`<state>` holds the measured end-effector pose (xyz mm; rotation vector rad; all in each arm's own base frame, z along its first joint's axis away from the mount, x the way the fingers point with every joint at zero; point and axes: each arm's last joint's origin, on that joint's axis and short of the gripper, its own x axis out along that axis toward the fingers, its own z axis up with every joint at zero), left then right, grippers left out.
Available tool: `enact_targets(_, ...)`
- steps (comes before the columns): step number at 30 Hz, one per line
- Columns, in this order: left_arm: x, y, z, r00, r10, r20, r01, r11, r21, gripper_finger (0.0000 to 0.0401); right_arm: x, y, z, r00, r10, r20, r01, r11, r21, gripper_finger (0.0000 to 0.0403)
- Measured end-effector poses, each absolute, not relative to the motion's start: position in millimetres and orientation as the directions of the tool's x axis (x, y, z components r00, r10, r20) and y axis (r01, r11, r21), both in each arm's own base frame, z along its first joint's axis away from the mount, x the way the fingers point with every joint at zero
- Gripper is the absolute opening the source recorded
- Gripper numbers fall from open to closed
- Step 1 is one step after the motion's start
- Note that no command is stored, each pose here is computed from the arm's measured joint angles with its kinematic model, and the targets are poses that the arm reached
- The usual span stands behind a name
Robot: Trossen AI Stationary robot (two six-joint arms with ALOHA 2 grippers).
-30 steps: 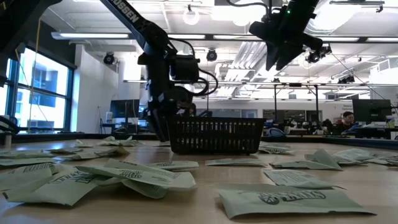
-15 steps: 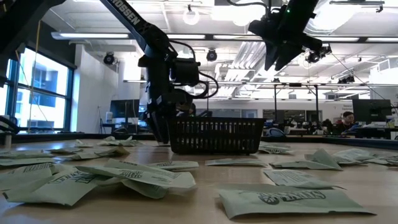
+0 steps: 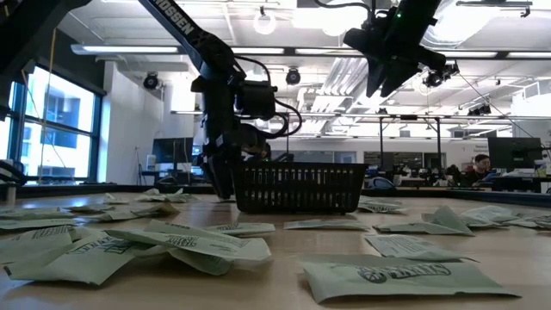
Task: Pick and place Stevia / Truvia into bins
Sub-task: Put the green stevia packet into the black basket
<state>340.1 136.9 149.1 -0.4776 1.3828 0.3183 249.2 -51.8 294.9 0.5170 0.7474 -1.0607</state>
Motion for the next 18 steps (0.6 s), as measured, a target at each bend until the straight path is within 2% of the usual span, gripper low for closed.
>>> enact_targets(5,338,137,152,0.113,-0.044,-0.993,-0.488,0.868,-0.094,0.0055,249,-52,295,0.287,-0.584,-0.759,0.912,0.41,0.029,0.0134)
enact_targets(9,344,141,171,0.092,0.01,-0.996,-0.469,0.883,-0.034,0.0025,249,-52,295,0.286,-0.585,-0.759,0.912,0.41,0.028,0.0134)
enact_targets(18,359,149,216,0.144,0.066,-0.987,-0.45,0.893,-0.006,0.0044,249,-52,295,0.284,-0.59,-0.756,0.911,0.412,0.022,0.0134)
